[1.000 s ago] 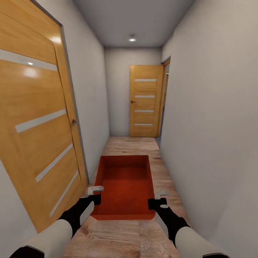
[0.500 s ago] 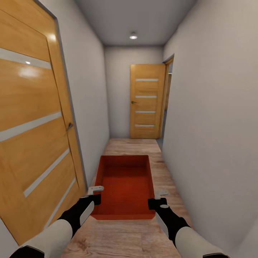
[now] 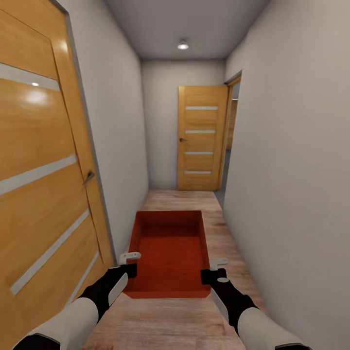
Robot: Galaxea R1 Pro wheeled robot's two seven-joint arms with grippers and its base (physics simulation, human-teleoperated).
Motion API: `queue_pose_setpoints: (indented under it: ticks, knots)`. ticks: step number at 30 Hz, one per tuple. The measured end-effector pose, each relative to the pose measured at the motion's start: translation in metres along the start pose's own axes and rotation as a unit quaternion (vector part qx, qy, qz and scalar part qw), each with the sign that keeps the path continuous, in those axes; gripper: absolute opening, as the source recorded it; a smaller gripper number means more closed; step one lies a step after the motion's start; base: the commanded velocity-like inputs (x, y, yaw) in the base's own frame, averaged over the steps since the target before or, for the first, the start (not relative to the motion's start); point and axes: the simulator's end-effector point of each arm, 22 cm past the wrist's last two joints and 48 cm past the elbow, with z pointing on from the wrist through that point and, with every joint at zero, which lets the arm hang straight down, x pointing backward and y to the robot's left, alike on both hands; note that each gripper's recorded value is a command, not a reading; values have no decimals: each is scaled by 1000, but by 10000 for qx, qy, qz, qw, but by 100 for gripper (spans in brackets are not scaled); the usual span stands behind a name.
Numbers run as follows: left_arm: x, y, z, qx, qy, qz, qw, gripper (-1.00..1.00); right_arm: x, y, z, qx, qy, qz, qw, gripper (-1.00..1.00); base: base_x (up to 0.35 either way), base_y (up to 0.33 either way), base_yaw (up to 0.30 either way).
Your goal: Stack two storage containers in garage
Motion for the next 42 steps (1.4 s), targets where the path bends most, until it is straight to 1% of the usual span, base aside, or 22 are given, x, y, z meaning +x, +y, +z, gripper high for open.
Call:
queue_pose_setpoints:
  ticks: [42]
  knots:
    - [0,0,0,4,3,0,10000,-100,0,0,0,1,2,1,10000,-100,322,0,0]
